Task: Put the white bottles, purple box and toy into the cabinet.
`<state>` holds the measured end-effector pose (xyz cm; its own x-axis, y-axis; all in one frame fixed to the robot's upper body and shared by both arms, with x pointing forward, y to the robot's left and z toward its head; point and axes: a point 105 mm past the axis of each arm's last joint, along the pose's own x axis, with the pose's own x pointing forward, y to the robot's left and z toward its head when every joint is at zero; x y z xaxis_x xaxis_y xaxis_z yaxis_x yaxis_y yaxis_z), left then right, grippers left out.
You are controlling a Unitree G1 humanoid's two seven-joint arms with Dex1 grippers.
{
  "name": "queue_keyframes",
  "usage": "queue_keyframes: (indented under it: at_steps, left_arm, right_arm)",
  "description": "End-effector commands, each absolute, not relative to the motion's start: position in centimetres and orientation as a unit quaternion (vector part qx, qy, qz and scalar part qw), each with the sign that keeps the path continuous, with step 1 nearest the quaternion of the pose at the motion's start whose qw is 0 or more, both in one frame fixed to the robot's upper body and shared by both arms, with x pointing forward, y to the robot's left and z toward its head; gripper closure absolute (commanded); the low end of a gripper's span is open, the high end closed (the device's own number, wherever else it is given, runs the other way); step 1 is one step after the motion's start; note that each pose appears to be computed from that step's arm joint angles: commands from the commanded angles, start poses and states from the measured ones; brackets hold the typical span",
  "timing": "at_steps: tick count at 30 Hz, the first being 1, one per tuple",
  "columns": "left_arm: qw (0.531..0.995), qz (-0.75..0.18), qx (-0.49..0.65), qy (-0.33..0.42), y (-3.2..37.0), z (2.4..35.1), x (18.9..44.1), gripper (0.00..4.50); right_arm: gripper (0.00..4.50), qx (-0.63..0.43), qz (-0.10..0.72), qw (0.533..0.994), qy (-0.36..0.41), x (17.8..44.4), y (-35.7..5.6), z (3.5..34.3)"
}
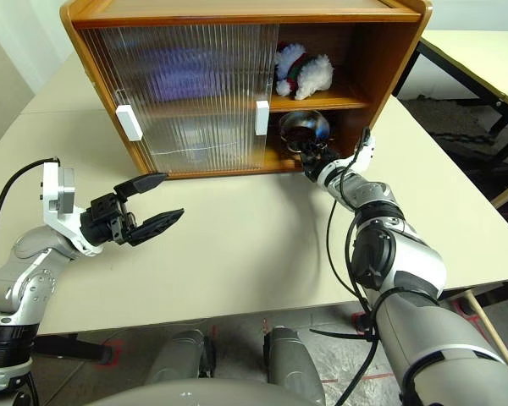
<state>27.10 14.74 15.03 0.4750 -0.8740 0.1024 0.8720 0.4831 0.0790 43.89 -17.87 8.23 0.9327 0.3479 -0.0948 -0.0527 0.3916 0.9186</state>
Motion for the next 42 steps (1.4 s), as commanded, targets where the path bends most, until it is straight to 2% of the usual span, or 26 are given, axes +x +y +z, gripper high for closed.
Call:
queue_keyframes:
  at_steps: [1,3,6,11,15,20,23,27,33,38,42]
  left_arm:
    - [0.855,-0.515,0.017,-0.06,14.4,14.8,26.9,0.0]
    - [0.855,-0.515,0.016,-0.06,14.5,14.8,26.8,0.0]
    - [0.856,-0.513,0.016,-0.059,14.7,14.6,26.6,0.0]
    - [0.858,-0.51,0.017,-0.059,14.9,14.5,26.6,0.0]
    - [0.858,-0.51,0.015,-0.057,15.0,14.3,26.5,0.0]
    - [0.857,-0.512,0.015,-0.056,15.0,14.3,26.6,0.0]
    - [0.856,-0.514,0.016,-0.054,15.1,14.3,26.7,0.0]
    - [0.855,-0.515,0.019,-0.061,14.9,14.8,27.1,0.0]
    - [0.855,-0.515,0.021,-0.062,14.9,15.1,27.2,0.0]
    - [0.853,-0.517,0.021,-0.065,14.6,15.4,27.3,0.0]
    - [0.853,-0.517,0.02,-0.066,14.4,15.5,27.4,0.0]
  right_arm:
    - [0.63,0.51,0.128,0.838,0.143,43.8,-17.8,8.1]
    - [0.03,0.469,0.162,0.854,0.155,43.6,-17.3,8.3]
    - [0.03,0.407,0.221,0.866,0.187,42.7,-16.5,8.2]
    - [0.03,0.331,0.285,0.873,0.219,40.1,-17.6,9.0]
    - [0.03,0.326,0.329,0.857,0.225,37.1,-17.1,11.2]
    - [0.03,0.294,0.366,0.845,0.257,33.5,-16.0,11.9]
    - [0.66,0.308,0.406,0.83,0.227,32.5,-13.5,13.3]
    - [2.13,0.312,0.424,0.827,0.198,32.9,-10.8,14.3]
    - [4.41,0.321,0.388,0.853,0.135,36.0,-9.1,15.8]
    - [4.47,0.323,0.348,0.877,0.076,39.2,-8.6,17.2]
    - [4.47,0.334,0.346,0.875,0.062,40.1,-7.7,18.0]
